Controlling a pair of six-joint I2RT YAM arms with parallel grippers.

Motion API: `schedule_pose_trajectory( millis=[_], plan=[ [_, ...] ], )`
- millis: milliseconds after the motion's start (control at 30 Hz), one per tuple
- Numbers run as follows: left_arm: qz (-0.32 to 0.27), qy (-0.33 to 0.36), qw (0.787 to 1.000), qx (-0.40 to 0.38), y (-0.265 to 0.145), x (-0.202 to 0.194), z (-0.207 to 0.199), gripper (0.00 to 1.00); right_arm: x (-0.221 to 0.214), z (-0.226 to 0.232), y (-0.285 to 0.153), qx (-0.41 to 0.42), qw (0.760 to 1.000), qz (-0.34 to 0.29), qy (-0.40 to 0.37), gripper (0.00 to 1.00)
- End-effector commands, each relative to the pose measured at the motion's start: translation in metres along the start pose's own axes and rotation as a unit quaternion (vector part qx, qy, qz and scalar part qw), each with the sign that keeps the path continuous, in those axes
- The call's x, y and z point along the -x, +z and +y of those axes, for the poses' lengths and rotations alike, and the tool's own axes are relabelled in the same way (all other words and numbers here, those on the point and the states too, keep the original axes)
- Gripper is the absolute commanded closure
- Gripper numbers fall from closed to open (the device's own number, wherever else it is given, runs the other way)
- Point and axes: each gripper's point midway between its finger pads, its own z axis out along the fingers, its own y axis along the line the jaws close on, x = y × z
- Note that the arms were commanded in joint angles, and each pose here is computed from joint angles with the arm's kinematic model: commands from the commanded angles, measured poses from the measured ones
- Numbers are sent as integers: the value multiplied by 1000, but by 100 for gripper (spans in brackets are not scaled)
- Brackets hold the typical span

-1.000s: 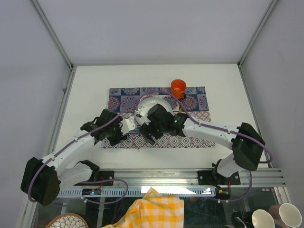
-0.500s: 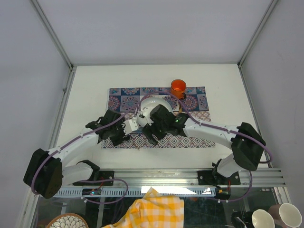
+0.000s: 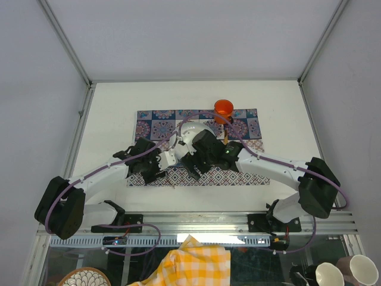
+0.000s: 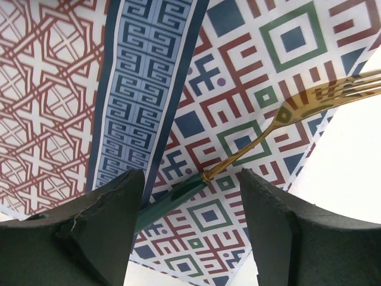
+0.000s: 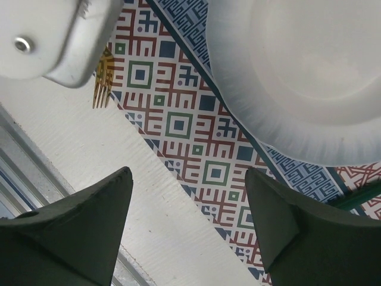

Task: Set the dinner table for one person
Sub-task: Move the fork onto the napkin.

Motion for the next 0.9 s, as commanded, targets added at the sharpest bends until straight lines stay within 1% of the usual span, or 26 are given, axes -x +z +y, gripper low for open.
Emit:
schedule_pose_trajectory(
  millis=[0,133,433,767,867],
  plan=[
    [-10,36,998,-51,7,9,-17,32,47,-7,-23,-17,995,-96,7,20],
    [1,33,997,-63,11,7,-21,34,48,-12,-27,-24,994,-103,11,21],
    [17,30,998,-56,9,4,-18,41,48,-14,-28,-26,994,-105,15,20],
    [55,20,998,-29,-4,0,-4,54,47,-14,-24,-23,995,-99,17,20],
    [55,19,998,-39,-3,2,-6,61,47,-15,-23,-24,995,-98,17,20]
  ],
)
